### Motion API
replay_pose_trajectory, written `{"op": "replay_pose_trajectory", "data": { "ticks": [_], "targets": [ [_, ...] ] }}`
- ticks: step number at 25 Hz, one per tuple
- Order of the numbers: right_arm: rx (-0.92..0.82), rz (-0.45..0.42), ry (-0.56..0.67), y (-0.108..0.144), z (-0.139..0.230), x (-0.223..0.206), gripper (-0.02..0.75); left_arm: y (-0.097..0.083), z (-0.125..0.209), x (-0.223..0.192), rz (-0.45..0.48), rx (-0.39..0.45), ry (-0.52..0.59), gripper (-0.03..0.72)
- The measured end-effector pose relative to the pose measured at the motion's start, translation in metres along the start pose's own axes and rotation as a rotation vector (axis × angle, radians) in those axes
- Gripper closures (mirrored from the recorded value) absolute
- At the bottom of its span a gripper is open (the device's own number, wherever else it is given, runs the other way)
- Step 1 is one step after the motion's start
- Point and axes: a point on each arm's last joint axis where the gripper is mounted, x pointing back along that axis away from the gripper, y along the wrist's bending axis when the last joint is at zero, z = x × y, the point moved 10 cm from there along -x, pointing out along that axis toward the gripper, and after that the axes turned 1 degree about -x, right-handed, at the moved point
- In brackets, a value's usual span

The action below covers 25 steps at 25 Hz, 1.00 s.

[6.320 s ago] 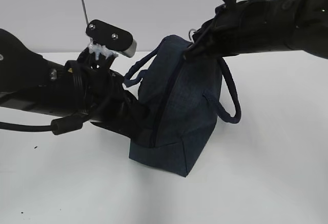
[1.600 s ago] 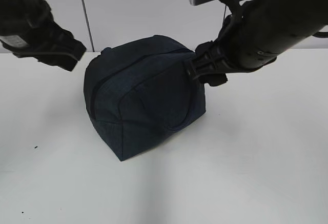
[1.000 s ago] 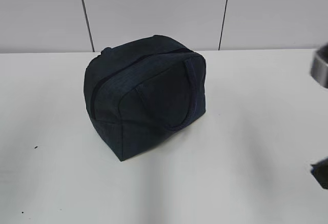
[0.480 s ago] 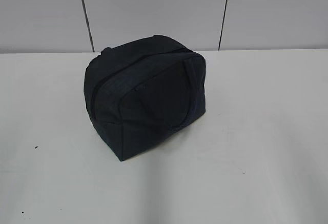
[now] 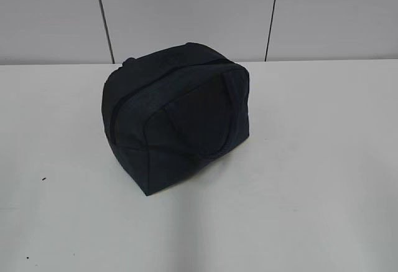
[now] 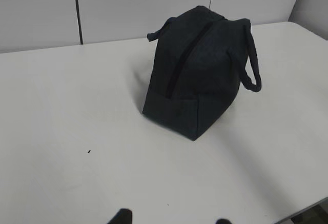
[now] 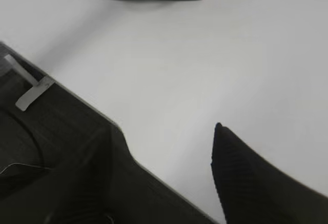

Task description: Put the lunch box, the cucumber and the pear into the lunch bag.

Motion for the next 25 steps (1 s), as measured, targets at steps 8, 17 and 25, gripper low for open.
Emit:
{"op": "replay_pose_trajectory", "data": {
  "ticks": [8,17,25],
  "targets": [
    [0.004,-0.036,-0.009,0.0073,0.0025,-0.0051,0.262,-0.0003,-0.0003,0.0031,0.000,-0.001,-0.023,0.384],
    [0.006,-0.036,-0.013,0.0073,0.0016,-0.0051,0.262,-0.0003,-0.0003,0.0032,0.000,-0.001,-0.023,0.446],
    [0.000,-0.028,-0.030,0.0065,0.0012,-0.0032,0.264,0.0000,-0.0003,0.0032,-0.003,0.001,-0.023,0.447]
  ]
}}
